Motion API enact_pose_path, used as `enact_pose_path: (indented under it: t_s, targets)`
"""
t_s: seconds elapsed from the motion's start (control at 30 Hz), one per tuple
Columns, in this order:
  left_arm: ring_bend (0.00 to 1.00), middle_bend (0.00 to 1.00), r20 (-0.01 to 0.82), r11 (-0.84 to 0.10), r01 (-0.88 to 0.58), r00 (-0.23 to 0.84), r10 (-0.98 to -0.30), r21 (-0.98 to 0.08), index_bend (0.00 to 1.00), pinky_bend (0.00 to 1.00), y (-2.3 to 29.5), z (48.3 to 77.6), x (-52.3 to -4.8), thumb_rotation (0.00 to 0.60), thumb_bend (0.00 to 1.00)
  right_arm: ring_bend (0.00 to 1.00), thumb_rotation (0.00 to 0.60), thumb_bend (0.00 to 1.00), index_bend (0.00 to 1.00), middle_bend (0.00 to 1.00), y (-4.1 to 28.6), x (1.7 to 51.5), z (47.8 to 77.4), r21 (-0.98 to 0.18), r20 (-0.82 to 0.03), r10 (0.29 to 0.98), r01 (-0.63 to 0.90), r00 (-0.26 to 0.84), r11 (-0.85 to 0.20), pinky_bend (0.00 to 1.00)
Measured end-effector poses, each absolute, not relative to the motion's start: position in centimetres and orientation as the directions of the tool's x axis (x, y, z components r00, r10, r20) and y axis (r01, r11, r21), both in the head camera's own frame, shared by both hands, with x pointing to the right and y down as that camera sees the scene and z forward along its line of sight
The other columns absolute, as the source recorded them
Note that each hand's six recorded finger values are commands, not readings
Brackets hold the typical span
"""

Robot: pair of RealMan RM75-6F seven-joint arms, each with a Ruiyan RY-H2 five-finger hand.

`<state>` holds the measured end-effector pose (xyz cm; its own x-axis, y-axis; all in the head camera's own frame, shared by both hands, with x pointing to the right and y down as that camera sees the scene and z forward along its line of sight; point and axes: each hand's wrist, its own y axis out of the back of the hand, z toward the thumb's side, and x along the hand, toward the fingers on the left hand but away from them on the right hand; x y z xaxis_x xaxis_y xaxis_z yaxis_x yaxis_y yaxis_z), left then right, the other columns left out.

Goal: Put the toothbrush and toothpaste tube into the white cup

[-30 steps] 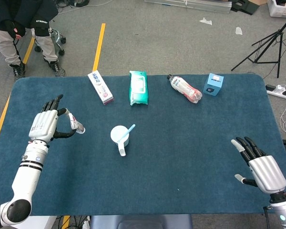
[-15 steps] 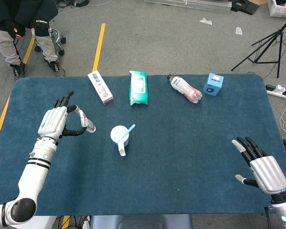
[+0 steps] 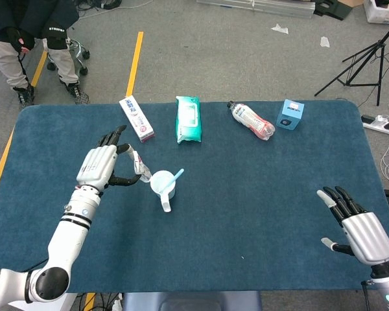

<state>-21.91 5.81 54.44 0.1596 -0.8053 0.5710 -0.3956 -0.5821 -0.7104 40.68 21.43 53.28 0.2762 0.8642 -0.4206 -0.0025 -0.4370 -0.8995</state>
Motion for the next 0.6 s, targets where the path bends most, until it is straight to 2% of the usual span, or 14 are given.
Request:
enact_pose_path:
  t_s: [0.6]
  targets:
    - [0.00, 0.00, 0.578, -0.604, -0.387, 0.198, -0.792, -0.696, 0.53, 0.00, 6.2, 56.0, -18.6, 0.600, 0.29, 0.06, 0.600, 0.00, 0.04, 0.11, 21.5, 40.8, 53.0, -0.901, -0.414, 0.865, 0.004, 0.283, -0.433, 0.42]
